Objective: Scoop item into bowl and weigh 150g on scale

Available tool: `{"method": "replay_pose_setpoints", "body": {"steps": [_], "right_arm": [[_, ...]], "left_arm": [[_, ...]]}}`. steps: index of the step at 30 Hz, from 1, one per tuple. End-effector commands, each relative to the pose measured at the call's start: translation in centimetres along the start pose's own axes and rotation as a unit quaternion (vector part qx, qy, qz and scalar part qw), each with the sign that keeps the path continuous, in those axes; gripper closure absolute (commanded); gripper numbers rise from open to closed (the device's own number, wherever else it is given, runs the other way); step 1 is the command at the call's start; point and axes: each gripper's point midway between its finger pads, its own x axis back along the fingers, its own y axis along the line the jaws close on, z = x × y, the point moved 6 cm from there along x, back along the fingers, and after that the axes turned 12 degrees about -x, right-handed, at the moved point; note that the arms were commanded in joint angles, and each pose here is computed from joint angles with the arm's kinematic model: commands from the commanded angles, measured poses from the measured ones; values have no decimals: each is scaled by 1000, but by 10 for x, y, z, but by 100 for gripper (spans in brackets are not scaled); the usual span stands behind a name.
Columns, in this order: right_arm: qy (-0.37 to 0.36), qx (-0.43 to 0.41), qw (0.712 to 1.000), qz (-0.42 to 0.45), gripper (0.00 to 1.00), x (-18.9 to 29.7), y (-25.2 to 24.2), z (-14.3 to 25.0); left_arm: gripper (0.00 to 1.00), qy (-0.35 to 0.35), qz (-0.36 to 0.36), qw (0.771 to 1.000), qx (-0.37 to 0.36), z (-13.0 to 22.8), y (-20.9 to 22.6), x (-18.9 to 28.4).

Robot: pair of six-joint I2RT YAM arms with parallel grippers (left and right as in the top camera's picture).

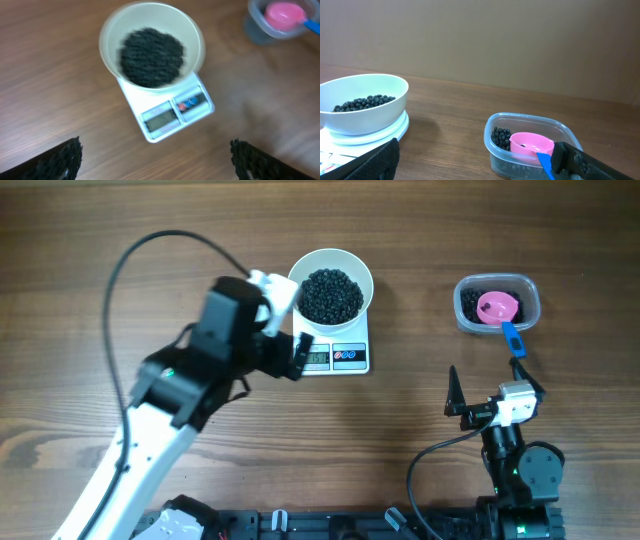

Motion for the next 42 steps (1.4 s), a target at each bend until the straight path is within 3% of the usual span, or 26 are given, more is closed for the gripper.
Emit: {"method": "replay_pose_setpoints", "body": {"steps": [1, 13, 21, 24, 31, 35, 42], "right_arm": [[-8, 6, 1000, 3, 0, 1, 0, -2], [-7, 6, 1000, 3, 0, 1, 0, -2], [-8, 6, 1000, 3, 0, 1, 0, -2], [-8, 6, 1000, 3, 0, 1, 0, -2], [-8, 6, 1000, 3, 0, 1, 0, -2], [-8, 6, 1000, 3, 0, 1, 0, -2], [-8, 6, 1000, 3, 0, 1, 0, -2]], "left_arm": [[0, -27, -46, 998, 32, 13, 30, 12], [0, -115, -122, 984, 65, 54, 38, 88], [0, -185, -139, 971, 60, 84, 29, 93], [0, -209, -203, 954, 67, 97, 39, 94], [0, -262, -229, 935, 74, 118, 44, 88], [0, -290, -235, 918, 136, 127, 47, 90], [0, -308, -237, 907, 163, 136, 48, 85]]}}
